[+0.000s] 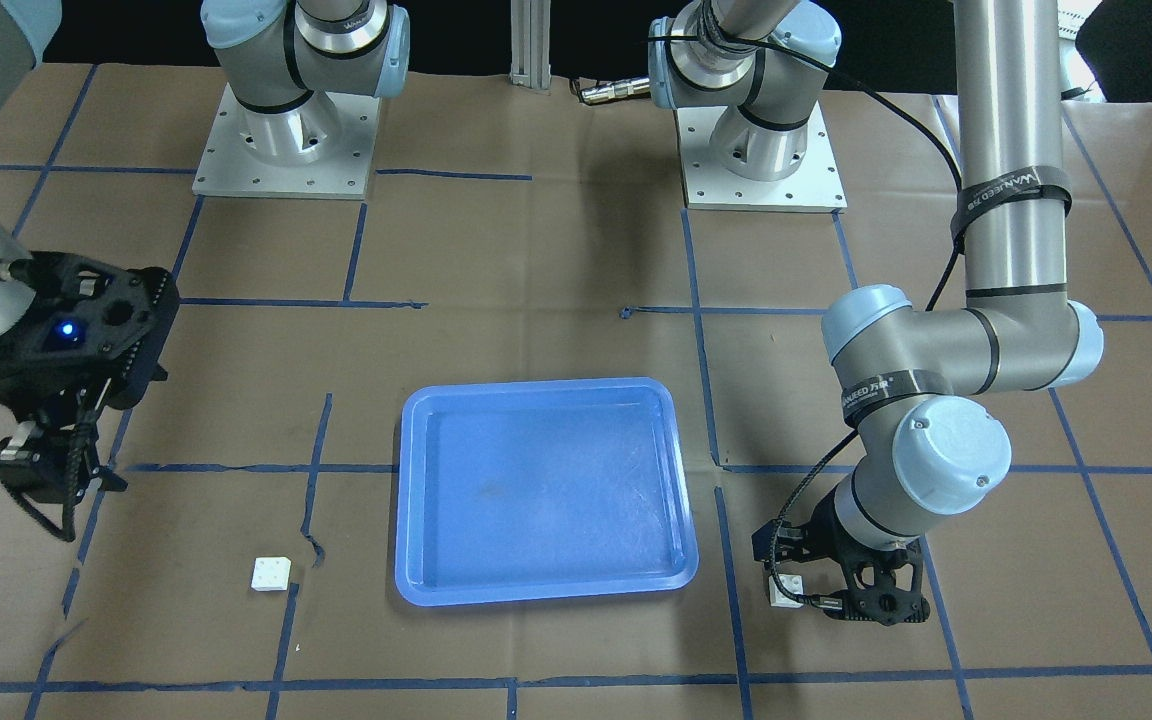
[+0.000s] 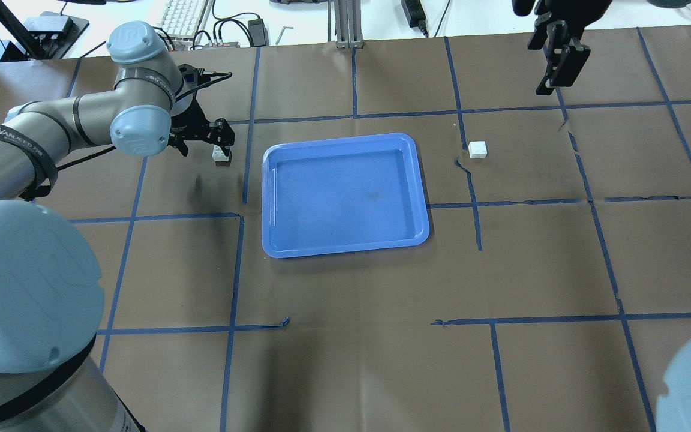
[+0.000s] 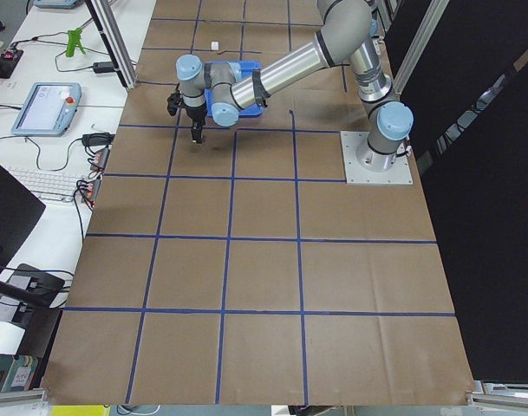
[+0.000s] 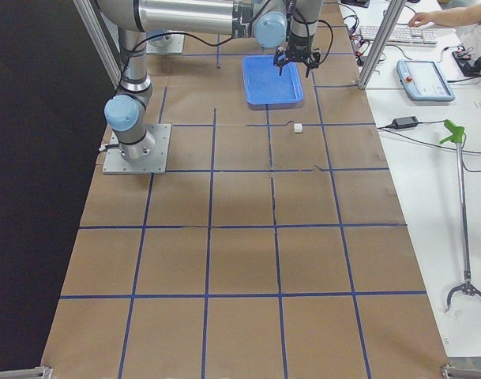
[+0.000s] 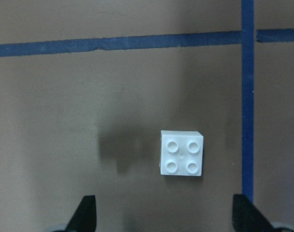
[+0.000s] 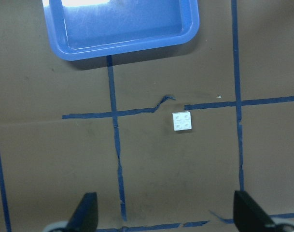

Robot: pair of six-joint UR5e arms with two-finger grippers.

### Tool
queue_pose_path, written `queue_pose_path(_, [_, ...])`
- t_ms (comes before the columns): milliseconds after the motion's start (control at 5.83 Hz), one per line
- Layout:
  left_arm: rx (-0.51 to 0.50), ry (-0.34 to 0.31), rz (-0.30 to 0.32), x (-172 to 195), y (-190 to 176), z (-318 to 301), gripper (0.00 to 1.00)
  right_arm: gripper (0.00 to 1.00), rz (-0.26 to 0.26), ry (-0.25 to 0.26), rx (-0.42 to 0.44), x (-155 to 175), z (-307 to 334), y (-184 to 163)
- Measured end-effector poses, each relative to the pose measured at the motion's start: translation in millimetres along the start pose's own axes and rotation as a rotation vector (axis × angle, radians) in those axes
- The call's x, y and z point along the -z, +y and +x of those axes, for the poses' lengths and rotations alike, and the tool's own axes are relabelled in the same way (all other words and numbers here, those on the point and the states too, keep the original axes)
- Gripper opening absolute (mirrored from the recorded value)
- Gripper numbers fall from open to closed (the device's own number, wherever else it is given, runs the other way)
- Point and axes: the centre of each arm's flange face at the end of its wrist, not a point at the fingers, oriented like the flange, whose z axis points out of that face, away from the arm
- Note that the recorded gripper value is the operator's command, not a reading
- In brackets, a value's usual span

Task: Assemble white blocks and place on blue tray

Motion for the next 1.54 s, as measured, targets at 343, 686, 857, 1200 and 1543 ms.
queue_pose_path(343, [-0.004,-0.002,0.018,-17,-6,-1,0.96,1.00,0.017,-0.006,0.020,-14,31,6])
queue_pose_path(686, [-0.009,0.003,0.016,-30,-6,1,0.46,1.00,0.115,-0.054,0.040,-49,35,22])
queue_pose_path(857, [-0.012,0.008,0.017,-31,-6,2,0.27,1.00,0.233,-0.081,0.039,-78,32,41])
queue_pose_path(1200, [-0.031,0.010,0.023,-29,-6,3,0.03,1.00,0.458,-0.090,0.043,-153,19,72])
queue_pose_path(1543, [-0.109,0.006,0.036,-20,-5,6,0.03,0.99,0.573,-0.033,0.047,-225,10,97])
